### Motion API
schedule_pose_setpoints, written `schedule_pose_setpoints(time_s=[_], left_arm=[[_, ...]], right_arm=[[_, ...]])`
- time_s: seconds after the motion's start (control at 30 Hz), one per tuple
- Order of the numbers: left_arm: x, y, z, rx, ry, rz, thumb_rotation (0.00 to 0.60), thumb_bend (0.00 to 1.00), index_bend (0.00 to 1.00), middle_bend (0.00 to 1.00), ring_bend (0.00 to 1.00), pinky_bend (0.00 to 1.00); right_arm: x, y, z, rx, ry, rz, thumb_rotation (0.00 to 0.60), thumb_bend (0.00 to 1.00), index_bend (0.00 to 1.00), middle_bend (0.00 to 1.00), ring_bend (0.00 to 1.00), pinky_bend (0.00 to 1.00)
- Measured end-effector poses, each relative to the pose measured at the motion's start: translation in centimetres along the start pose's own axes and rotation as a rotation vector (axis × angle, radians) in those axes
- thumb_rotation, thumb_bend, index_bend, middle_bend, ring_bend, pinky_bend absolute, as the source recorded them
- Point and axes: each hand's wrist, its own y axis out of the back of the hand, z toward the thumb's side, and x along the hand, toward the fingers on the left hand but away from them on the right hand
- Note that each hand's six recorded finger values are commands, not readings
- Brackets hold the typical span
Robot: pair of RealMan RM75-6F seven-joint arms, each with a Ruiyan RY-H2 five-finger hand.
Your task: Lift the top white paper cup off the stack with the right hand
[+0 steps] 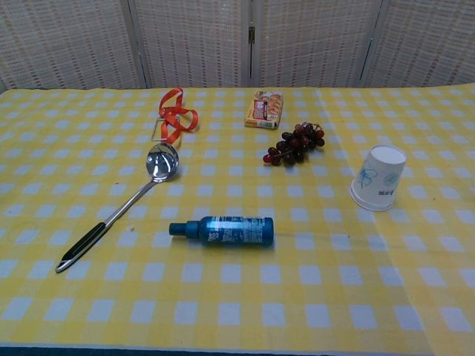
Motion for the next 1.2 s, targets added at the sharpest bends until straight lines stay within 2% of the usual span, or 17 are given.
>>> schedule_pose_setpoints(time_s=[0.27,0.6,0.8,1.2], left_arm=[[-0.1,-0.2,-0.1,0.004,0.004,-0.012,0.6,0.21,0.0,0.0,0.0,0.0],[-0.2,-0.6,0.0,0.004,0.004,-0.03,0.6,0.21,0.0,0.0,0.0,0.0],[-0.2,-0.8,0.0,0.003,0.007,-0.038,0.6,0.21,0.0,0.0,0.0,0.0],[-0.2,-0.9,-0.1,0.004,0.01,-0.044,0.6,0.21,0.0,0.0,0.0,0.0]], right_arm=[[-4.0,-1.0,2.4,0.017,0.05,0.115,0.6,0.32,0.25,0.08,0.13,0.1],[-7.8,-1.5,5.4,0.038,0.095,0.221,0.6,0.32,0.25,0.08,0.13,0.1],[-9.6,-1.9,6.2,0.037,0.094,0.276,0.6,0.32,0.25,0.08,0.13,0.1],[-11.8,-3.0,6.0,0.034,0.056,0.333,0.6,0.33,0.25,0.08,0.13,0.1]])
